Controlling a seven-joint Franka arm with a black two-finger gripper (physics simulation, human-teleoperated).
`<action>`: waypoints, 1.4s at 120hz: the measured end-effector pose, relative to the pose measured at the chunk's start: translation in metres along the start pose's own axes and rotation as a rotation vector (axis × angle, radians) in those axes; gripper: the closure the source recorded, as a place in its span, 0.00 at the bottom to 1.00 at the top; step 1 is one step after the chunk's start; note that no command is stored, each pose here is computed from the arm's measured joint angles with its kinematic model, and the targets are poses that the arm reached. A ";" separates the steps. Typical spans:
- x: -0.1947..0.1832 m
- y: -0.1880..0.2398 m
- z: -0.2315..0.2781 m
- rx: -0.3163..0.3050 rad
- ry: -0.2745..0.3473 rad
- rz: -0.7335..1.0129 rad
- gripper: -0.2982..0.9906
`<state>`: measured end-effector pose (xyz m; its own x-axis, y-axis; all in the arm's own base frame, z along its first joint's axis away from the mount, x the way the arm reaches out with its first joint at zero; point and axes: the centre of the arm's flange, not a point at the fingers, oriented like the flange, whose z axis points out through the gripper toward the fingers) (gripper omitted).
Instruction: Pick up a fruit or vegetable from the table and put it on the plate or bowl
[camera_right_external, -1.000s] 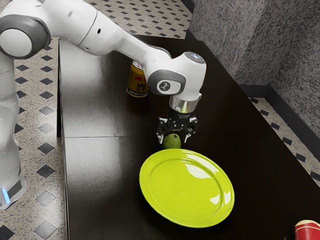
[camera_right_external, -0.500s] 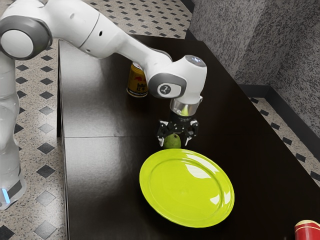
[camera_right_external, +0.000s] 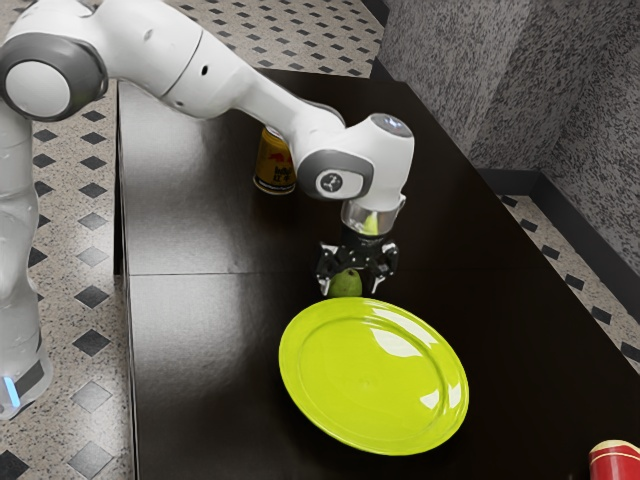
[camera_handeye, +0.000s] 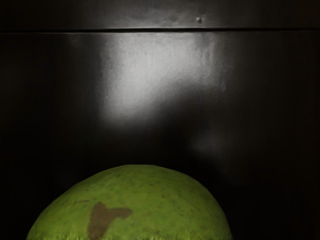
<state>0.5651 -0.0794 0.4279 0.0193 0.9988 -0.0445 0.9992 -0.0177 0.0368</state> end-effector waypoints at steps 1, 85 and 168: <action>0.000 0.000 0.000 0.000 0.000 0.000 0.23; -0.003 0.000 -0.001 -0.001 -0.003 0.016 0.68; -0.039 -0.042 -0.111 -0.077 0.000 0.120 0.76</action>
<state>0.5182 -0.1122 0.5387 0.1386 0.9897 -0.0349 0.9840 -0.1337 0.1179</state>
